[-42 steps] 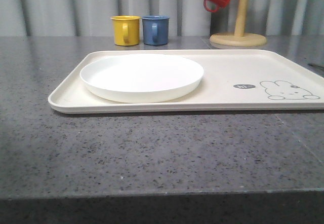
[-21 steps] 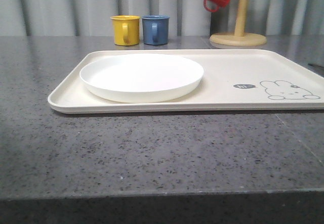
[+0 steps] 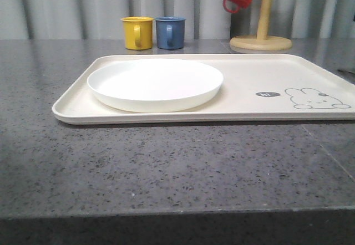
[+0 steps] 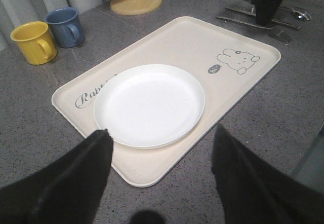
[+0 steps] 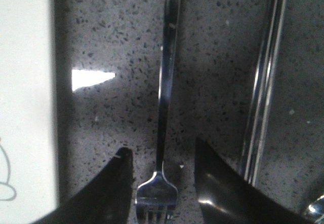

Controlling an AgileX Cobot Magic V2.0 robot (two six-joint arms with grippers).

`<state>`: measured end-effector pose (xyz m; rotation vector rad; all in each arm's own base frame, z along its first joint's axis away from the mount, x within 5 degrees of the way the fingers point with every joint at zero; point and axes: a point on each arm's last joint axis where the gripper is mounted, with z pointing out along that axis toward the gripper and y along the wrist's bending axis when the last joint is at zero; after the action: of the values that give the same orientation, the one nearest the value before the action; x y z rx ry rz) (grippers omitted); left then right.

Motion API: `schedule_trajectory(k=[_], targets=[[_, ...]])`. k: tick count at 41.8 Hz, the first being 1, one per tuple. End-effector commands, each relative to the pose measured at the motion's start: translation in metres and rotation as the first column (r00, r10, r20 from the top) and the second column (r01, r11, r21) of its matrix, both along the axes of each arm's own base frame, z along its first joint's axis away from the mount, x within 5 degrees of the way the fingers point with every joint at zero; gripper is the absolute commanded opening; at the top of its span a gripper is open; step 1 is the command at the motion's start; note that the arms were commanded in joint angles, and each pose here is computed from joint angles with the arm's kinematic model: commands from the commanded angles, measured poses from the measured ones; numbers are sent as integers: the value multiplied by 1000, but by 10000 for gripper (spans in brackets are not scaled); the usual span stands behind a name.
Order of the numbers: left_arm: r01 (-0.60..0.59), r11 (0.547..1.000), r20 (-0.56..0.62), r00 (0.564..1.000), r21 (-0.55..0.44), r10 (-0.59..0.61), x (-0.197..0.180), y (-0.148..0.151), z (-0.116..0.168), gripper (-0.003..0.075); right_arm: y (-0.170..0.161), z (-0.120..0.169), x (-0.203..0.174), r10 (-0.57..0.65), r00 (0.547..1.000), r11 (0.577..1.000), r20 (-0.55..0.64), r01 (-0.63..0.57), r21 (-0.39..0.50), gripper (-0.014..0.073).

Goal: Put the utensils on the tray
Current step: 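Release the plate and raise the left gripper away, then grasp the steel fork with the right gripper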

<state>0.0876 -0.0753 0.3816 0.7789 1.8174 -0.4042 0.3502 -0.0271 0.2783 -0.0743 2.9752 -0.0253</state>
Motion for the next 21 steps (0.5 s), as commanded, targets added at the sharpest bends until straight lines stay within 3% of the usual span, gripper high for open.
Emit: schedule_trajectory(k=[1, 9, 21], targets=[[6, 996, 66, 998, -86, -1, 0, -1, 15, 428, -4, 17, 2, 9, 997, 1000, 78, -7, -24, 319], [6, 996, 66, 998, -86, -1, 0, -1, 15, 428, -4, 5, 9, 8, 998, 1000, 60, -7, -20, 317], [6, 996, 66, 998, -86, -1, 0, -1, 15, 428, -4, 4, 14, 8, 995, 1000, 95, -6, -17, 193]])
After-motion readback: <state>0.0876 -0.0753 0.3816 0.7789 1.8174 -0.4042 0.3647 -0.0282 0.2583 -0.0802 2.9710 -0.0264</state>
